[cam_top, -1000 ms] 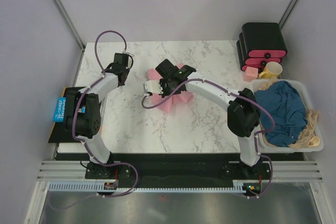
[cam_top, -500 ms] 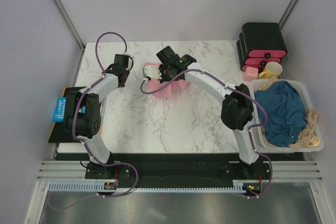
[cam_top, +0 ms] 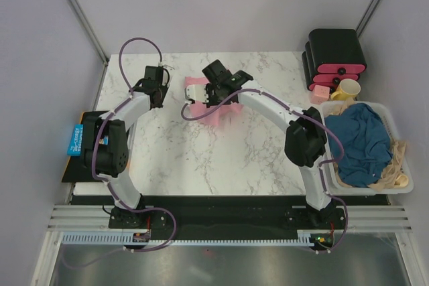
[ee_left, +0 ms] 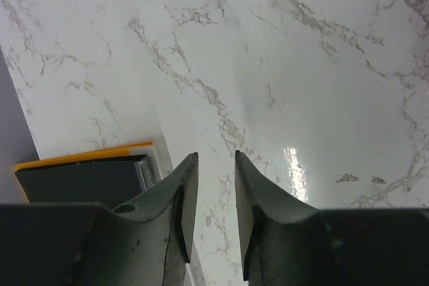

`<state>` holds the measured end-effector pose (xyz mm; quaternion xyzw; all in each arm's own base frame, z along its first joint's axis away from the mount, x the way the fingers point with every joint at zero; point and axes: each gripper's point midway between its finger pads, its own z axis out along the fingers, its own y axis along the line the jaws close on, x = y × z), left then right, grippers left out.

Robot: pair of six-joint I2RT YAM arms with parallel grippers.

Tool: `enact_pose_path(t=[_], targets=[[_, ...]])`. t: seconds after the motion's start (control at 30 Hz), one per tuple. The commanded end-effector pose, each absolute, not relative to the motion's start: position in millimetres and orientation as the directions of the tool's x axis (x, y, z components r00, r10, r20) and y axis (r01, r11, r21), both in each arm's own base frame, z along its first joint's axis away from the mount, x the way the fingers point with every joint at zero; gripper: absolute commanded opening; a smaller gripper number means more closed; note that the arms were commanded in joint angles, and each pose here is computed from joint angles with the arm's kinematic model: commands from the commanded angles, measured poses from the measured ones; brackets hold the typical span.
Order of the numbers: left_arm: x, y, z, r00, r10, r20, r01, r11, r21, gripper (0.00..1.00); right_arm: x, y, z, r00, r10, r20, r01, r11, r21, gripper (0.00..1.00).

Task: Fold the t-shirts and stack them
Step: Fold the long partially folded tshirt into a neat square

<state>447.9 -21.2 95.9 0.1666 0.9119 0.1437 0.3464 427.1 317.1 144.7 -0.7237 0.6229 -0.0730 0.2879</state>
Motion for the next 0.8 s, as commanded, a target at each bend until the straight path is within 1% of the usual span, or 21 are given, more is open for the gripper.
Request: enact_pose_path(t=[0.0, 0.07, 0.13, 0.17, 0.2, 0.23, 0.33, 0.47, 0.6, 0.63, 0.77], targets=[[452.1, -26.2, 111.8, -0.675, 0.371, -0.637, 0.184, 0.921, 0.342, 0.35, 404.6, 308.6, 203.3, 0.236, -0.911, -0.338, -0.837, -0.013, -0.546, 0.0], [452.0, -24.5, 112.6, -0.672, 0.381, -0.635, 0.188, 0.917, 0.352, 0.35, 387.7, 298.5, 192.7, 0.23, -0.919, -0.322, -0.866, -0.042, -0.499, 0.0], [454.1, -23.7, 116.6, -0.66, 0.399, -0.637, 0.196, 0.909, 0.367, 0.35, 370.8, 285.2, 198.3, 0.23, -0.925, -0.304, -0.876, -0.061, -0.478, 0.0], [454.5, -22.4, 118.1, -0.658, 0.402, -0.636, 0.195, 0.908, 0.372, 0.35, 359.5, 282.5, 190.2, 0.234, -0.921, -0.31, -0.894, -0.079, -0.44, 0.0], [456.3, -21.9, 121.1, -0.651, 0.409, -0.64, 0.197, 0.905, 0.377, 0.35, 351.2, 277.0, 195.6, 0.24, -0.919, -0.312, -0.895, -0.085, -0.438, 0.0], [456.8, -21.6, 124.2, -0.647, 0.411, -0.643, 0.196, 0.904, 0.381, 0.35, 340.1, 268.1, 181.2, 0.231, -0.928, -0.291, -0.912, -0.102, -0.398, 0.0], [458.7, -21.7, 131.0, -0.634, 0.419, -0.65, 0.198, 0.9, 0.387, 0.35, 316.1, 257.1, 169.8, 0.243, -0.931, -0.271, -0.926, -0.139, -0.352, 0.0], [460.3, -20.4, 141.7, -0.618, 0.43, -0.658, 0.194, 0.895, 0.402, 0.35, 273.2, 245.8, 138.7, 0.259, -0.936, -0.237, -0.95, -0.202, -0.239, 0.0], [459.8, -18.6, 153.4, -0.597, 0.453, -0.662, 0.199, 0.883, 0.424, 0.35, 226.7, 237.5, 126.2, 0.331, -0.92, -0.21, -0.942, -0.31, -0.129, 0.0], [459.0, -17.8, 154.1, -0.597, 0.458, -0.659, 0.201, 0.88, 0.43, 0.35, 211.9, 230.8, 123.4, 0.338, -0.919, -0.205, -0.941, -0.33, -0.073, 0.0], [454.3, -16.9, 154.3, -0.595, 0.465, -0.656, 0.207, 0.877, 0.434, 0.35, 185.9, 224.2, 130.6, 0.396, -0.894, -0.212, -0.914, -0.405, 0.003, 0.0]])
